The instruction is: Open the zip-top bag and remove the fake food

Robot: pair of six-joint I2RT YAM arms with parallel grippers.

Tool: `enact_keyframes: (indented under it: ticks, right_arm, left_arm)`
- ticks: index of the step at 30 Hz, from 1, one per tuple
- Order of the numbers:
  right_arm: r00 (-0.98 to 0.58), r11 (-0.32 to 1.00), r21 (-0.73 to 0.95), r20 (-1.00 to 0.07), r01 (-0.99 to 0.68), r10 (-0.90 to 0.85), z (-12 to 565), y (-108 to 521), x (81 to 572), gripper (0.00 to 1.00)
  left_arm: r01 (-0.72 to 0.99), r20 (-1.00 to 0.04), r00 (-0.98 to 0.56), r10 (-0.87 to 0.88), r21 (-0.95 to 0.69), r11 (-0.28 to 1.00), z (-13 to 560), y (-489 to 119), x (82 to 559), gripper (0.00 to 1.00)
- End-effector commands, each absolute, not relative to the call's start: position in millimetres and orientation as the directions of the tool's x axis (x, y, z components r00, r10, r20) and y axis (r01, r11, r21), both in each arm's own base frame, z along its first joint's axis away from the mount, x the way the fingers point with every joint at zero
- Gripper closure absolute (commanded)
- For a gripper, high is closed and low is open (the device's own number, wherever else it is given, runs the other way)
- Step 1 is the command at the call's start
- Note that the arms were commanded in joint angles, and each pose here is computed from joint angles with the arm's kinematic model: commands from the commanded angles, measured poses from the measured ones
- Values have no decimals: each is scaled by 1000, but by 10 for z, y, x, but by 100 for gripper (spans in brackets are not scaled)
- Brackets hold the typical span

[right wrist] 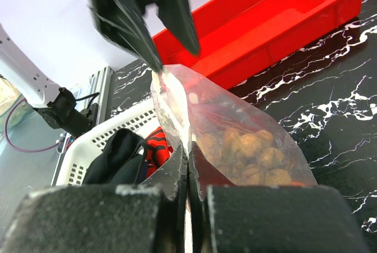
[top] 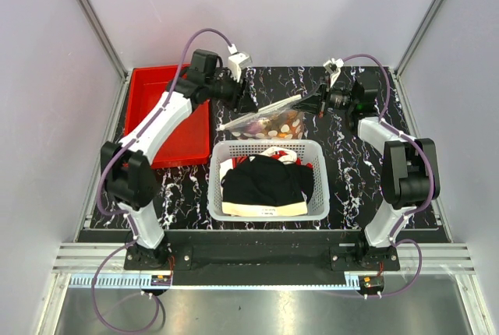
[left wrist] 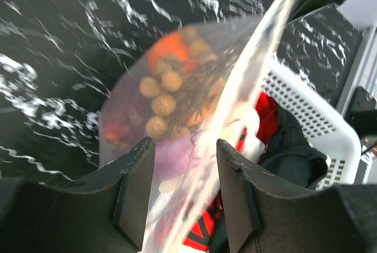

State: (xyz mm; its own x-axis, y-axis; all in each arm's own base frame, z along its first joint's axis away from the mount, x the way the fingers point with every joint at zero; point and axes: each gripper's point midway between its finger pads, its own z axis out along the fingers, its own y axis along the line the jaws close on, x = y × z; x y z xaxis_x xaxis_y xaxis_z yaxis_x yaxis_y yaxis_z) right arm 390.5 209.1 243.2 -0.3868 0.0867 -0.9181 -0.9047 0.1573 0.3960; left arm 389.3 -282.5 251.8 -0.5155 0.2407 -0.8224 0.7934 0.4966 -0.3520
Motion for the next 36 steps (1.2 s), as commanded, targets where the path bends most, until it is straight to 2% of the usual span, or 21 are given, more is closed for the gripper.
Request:
enact_keyframes:
  ticks: [1, 7, 13, 16, 17, 18, 19, 20, 21, 22, 23, 24, 25, 26, 29, 30, 31, 35, 36]
  right_arm:
    - [-317, 124, 325, -945, -938, 82, 2619, 2126, 3917, 100]
    - [-314, 122, 322, -946, -939, 82, 2644, 2139, 3920, 100]
    - [-319, 120, 327, -944, -937, 82, 2648, 2174, 3916, 100]
    - [-329, 131, 339, -940, -932, 88, 2660, 2203, 3933, 100]
    - [-338, 148, 349, -936, -925, 97, 2664, 2231, 3964, 95]
    - [-351, 161, 363, -931, -918, 99, 2651, 2239, 3978, 91]
    - [-358, 181, 372, -928, -911, 106, 2663, 2233, 3998, 85]
    - [-360, 232, 379, -925, -896, 123, 2659, 2252, 4085, 80]
    - [-434, 266, 451, -893, -852, 122, 2599, 2258, 4099, 69]
    - [-453, 308, 471, -881, -826, 133, 2646, 2257, 4171, 65]
    - [-460, 413, 483, -873, -772, 160, 2632, 2208, 4327, 64]
    - [-521, 453, 530, -839, -716, 158, 2590, 2226, 4281, 59]
    - [-516, 566, 531, -831, -630, 206, 2578, 2126, 4453, 55]
    - [-561, 603, 593, -782, -533, 273, 2594, 2073, 4491, 51]
    - [-626, 649, 671, -689, -359, 366, 2602, 1961, 4501, 38]
    - [-672, 677, 690, -630, -254, 390, 2469, 1890, 4463, 32]
    - [-650, 706, 678, -633, -205, 420, 2531, 1809, 4527, 22]
    - [-627, 743, 663, -616, -85, 477, 2557, 1629, 4477, 12]
    - [-615, 742, 666, -619, -82, 488, 2618, 1601, 4431, 4]
  left_arm:
    - [852, -861, -446, 244, -326, 409, 2705, -2962, 3855, 51]
    - [838, -846, -465, 261, -324, 439, 2551, -2981, 3906, 52]
    - [847, -828, -492, 269, -383, 370, 2468, -3084, 3781, 50]
    - [838, -813, -515, 273, -411, 358, 2398, -3099, 3736, 53]
    - [837, -810, -519, 272, -418, 352, 2388, -3102, 3731, 58]
    - [831, -804, -530, 269, -429, 354, 2380, -3107, 3732, 68]
    - [824, -802, -534, 266, -425, 373, 2377, -3097, 3761, 86]
    - [820, -802, -538, 259, -426, 383, 2407, -3097, 3780, 91]
    - [817, -803, -538, 255, -424, 390, 2419, -3095, 3795, 95]
    - [812, -808, -536, 246, -413, 413, 2442, -3085, 3844, 98]
    - [796, -805, -550, 224, -423, 433, 2495, -3088, 3875, 100]
    - [786, -807, -553, 207, -423, 450, 2530, -3086, 3910, 100]
    - [773, -823, -539, 177, -400, 492, 2584, -3073, 4026, 100]
    - [740, -814, -564, 136, -425, 521, 2630, -3065, 4067, 100]
    - [693, -822, -568, 40, -452, 562, 2792, -3079, 4207, 100]
    - [679, -820, -572, 16, -462, 570, 2809, -3082, 4241, 100]
    - [667, -827, -562, -12, -461, 585, 2842, -3077, 4301, 100]
    - [601, -804, -585, -106, -518, 609, 2885, -3069, 4377, 100]
    - [598, -806, -579, -121, -521, 610, 2911, -3071, 4399, 100]
